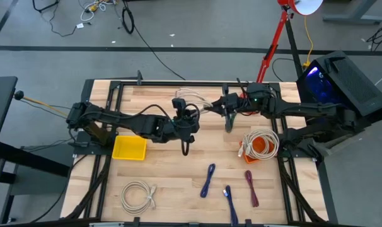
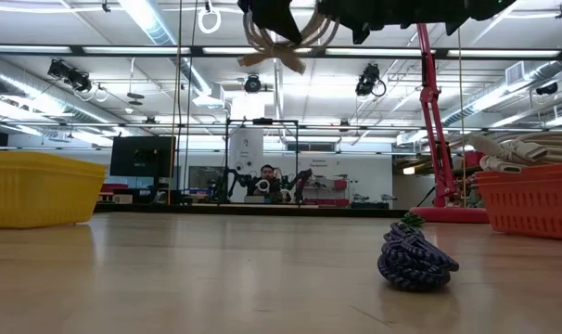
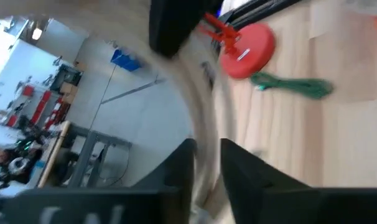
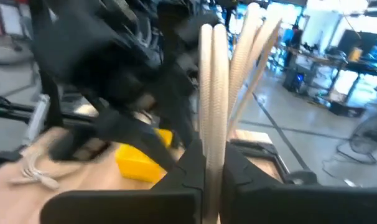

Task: Pick & Place USB Port
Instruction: Put the brown HDMI cable into the orange bin

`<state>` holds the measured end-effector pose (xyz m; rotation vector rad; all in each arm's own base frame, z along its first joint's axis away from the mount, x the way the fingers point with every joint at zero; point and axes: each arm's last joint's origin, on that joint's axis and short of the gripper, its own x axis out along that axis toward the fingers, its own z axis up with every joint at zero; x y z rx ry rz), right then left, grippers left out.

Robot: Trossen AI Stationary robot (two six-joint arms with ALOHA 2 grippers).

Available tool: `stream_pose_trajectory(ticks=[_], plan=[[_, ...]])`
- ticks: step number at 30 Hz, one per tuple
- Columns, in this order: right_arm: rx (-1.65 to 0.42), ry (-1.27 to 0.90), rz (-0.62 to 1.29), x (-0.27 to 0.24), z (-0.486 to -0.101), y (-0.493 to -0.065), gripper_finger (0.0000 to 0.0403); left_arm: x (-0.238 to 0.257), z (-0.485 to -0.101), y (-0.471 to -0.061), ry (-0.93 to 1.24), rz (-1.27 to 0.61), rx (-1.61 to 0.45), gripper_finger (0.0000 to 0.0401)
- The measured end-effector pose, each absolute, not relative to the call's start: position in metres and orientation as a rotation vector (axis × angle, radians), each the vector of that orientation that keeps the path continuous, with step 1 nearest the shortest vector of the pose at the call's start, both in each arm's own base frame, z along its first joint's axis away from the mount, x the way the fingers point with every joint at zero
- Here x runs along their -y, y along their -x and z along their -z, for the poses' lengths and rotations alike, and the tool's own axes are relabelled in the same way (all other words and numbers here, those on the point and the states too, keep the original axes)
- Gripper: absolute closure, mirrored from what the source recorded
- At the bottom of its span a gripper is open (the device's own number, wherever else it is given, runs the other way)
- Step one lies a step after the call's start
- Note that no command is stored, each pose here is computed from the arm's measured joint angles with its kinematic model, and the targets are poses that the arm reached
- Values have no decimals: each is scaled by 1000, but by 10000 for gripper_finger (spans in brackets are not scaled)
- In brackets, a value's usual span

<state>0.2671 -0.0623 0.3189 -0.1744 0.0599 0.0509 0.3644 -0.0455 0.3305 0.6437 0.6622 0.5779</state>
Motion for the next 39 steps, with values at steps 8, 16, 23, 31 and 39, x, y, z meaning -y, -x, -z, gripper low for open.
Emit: stream_pose_trajectory(ticks=[8,16,23,31,39], plan=[[-99,181,62,74,-323,-254,393,47,-331,-363,-632,-601,-661,226],[-254,147,172,70,-334,-204,393,41,-317,-340,-633,-736,-833,219],[-257,80,216,43,-351,-141,393,37,-311,-326,-585,-782,-909,224],[-337,-158,219,20,-342,-85,393,31,-313,-325,-583,-816,-909,224],[-385,-304,229,11,-334,-61,394,14,-312,-326,-563,-861,-933,224]])
